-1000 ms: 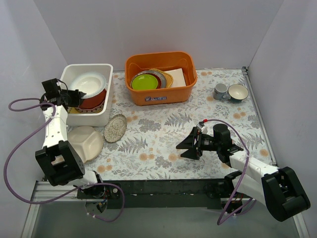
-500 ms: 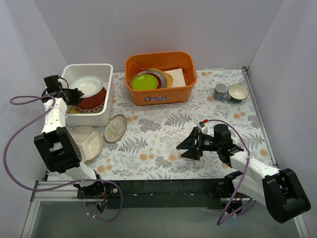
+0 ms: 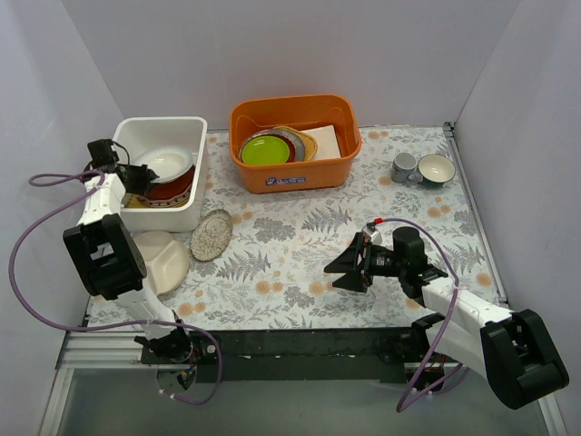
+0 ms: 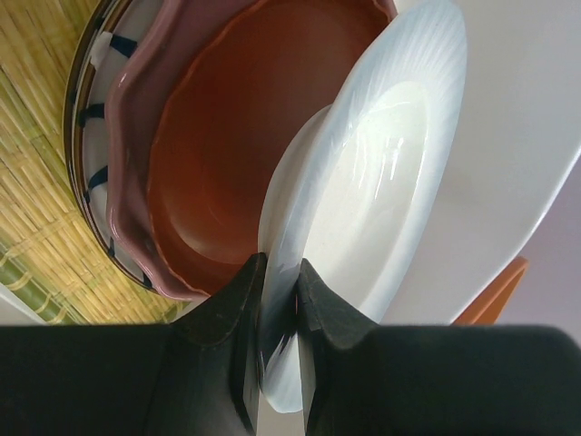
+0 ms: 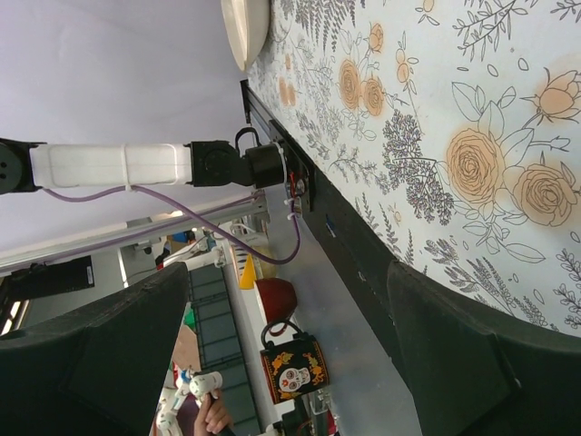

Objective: Place the plates into the plastic bin on the countertop
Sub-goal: Place the plate in the plastic bin.

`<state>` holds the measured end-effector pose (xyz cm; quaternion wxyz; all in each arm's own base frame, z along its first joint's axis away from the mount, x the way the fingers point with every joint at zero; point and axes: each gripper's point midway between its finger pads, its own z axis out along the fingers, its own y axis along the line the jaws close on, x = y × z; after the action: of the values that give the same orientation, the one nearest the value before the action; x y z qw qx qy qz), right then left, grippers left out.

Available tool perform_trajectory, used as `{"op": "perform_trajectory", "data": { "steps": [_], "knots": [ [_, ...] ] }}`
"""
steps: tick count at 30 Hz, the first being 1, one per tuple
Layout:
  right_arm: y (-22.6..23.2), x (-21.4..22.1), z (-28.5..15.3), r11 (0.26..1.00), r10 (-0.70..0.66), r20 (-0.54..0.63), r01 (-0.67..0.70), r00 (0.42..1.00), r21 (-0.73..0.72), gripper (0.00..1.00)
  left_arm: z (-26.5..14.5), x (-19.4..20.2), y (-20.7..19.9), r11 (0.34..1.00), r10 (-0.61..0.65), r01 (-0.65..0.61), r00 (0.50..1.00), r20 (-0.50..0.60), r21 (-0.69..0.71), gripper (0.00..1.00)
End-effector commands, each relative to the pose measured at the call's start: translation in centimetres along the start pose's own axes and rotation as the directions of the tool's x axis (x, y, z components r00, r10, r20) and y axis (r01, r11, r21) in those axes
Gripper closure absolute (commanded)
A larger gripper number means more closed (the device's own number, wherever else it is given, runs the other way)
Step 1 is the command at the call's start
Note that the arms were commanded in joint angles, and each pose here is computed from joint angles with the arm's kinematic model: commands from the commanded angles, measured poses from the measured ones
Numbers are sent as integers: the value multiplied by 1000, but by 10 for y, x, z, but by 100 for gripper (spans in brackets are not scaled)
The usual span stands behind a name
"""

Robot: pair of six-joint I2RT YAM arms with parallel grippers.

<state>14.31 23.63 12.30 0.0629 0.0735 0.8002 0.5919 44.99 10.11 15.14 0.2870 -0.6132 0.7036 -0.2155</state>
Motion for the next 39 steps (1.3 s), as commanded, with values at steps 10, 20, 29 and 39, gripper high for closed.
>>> {"op": "perform_trajectory", "data": {
  "steps": [10,20,29,39],
  "knots": [
    [-3,5,-3,1000,0,-18,0,1000,-2,3,-11,-12,-42,988,59,-62,998,20,141,73],
    [-3,5,-4,1000,2,-17,-2,1000,0,3,-14,-12,-36,990,88,-90,996,26,110,50],
    [-3,4,-4,1000,1,-15,-1,1000,-1,3,-38,3,-38,989,68,-65,998,-18,132,37],
    [-3,5,-4,1000,2,-17,-2,1000,-1,3,-75,29,-34,983,-49,65,994,-98,174,25]
  ]
}}
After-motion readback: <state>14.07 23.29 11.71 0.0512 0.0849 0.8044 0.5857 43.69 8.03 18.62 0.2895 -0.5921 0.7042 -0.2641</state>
